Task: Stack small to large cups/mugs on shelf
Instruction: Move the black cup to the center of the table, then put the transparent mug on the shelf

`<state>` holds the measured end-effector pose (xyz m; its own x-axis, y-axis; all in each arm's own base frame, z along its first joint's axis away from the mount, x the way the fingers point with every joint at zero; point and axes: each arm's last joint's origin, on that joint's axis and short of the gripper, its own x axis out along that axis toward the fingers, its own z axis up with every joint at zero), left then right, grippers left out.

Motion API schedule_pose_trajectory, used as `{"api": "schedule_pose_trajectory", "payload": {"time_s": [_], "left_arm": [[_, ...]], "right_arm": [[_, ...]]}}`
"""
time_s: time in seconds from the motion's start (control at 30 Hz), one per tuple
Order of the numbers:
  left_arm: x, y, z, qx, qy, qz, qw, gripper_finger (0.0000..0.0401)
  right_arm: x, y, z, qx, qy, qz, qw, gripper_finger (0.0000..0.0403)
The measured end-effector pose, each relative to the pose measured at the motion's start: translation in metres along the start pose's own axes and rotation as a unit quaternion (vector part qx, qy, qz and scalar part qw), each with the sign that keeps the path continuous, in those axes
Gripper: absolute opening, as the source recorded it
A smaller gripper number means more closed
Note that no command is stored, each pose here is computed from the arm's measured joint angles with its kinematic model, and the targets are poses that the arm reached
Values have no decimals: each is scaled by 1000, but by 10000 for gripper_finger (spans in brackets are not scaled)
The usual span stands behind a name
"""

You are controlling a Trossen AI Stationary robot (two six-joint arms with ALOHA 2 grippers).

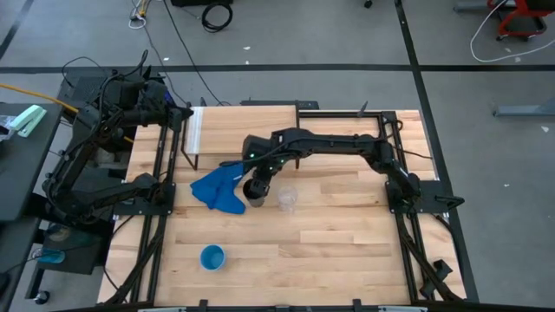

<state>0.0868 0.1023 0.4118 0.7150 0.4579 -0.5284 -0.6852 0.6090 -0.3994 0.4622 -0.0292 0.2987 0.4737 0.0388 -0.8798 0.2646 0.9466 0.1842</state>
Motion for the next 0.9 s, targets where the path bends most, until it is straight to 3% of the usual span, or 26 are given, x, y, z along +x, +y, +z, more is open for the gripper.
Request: {"api": "schedule_pose_trajectory", "payload": {"time_s": [0.33, 0.63, 0.77, 0.9], "left_arm": [[0, 0, -2, -3, 8, 2, 1000, 82], [0, 1, -2, -4, 11, 3, 1000, 83], [0, 1, -2, -4, 11, 3, 1000, 78], [0, 1, -3, -5, 14, 4, 1000, 81]], "right_arm": [[-75, 4, -14, 0, -18, -1, 1000, 93], [-144, 19, -57, 23, 14, -75, 997, 93], [-157, 34, -72, 10, 20, -88, 996, 93], [-146, 52, -79, -19, 46, -87, 995, 93]]}}
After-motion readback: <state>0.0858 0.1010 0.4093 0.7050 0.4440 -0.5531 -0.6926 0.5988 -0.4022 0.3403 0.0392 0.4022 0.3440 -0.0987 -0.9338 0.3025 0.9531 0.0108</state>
